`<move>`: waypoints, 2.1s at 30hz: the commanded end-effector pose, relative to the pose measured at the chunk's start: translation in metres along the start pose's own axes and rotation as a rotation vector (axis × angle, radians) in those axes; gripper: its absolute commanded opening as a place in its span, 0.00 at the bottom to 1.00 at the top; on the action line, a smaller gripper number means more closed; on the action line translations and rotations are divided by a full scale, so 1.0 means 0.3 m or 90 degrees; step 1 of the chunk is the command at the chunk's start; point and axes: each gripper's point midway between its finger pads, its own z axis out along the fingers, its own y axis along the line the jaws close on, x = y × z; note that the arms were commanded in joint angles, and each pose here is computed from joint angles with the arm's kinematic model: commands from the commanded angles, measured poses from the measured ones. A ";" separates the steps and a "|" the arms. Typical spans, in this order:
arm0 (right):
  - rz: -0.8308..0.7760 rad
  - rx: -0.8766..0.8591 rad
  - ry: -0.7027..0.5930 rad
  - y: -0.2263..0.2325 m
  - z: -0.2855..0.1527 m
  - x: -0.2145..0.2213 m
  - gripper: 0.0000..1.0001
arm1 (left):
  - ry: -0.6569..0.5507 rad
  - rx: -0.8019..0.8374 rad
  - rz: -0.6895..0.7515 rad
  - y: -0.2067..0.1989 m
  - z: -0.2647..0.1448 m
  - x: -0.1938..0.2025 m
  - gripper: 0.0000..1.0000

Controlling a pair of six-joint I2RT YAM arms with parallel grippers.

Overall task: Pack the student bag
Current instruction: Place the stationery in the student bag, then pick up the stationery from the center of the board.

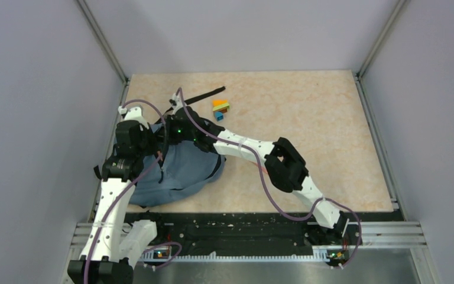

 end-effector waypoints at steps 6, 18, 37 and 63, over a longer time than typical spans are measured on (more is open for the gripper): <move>-0.086 -0.008 -0.078 0.054 -0.062 -0.083 0.40 | -0.087 0.048 -0.004 -0.053 -0.038 -0.117 0.00; -0.191 -0.007 -0.115 0.107 -0.281 -0.089 0.51 | -0.097 0.016 -0.008 -0.023 -0.044 -0.124 0.00; -0.370 0.459 0.060 -0.619 -1.058 0.038 0.57 | -0.088 -0.001 -0.009 -0.007 -0.035 -0.115 0.00; -0.352 0.558 0.233 -0.918 -1.049 0.180 0.37 | -0.079 0.002 -0.008 -0.011 -0.026 -0.108 0.00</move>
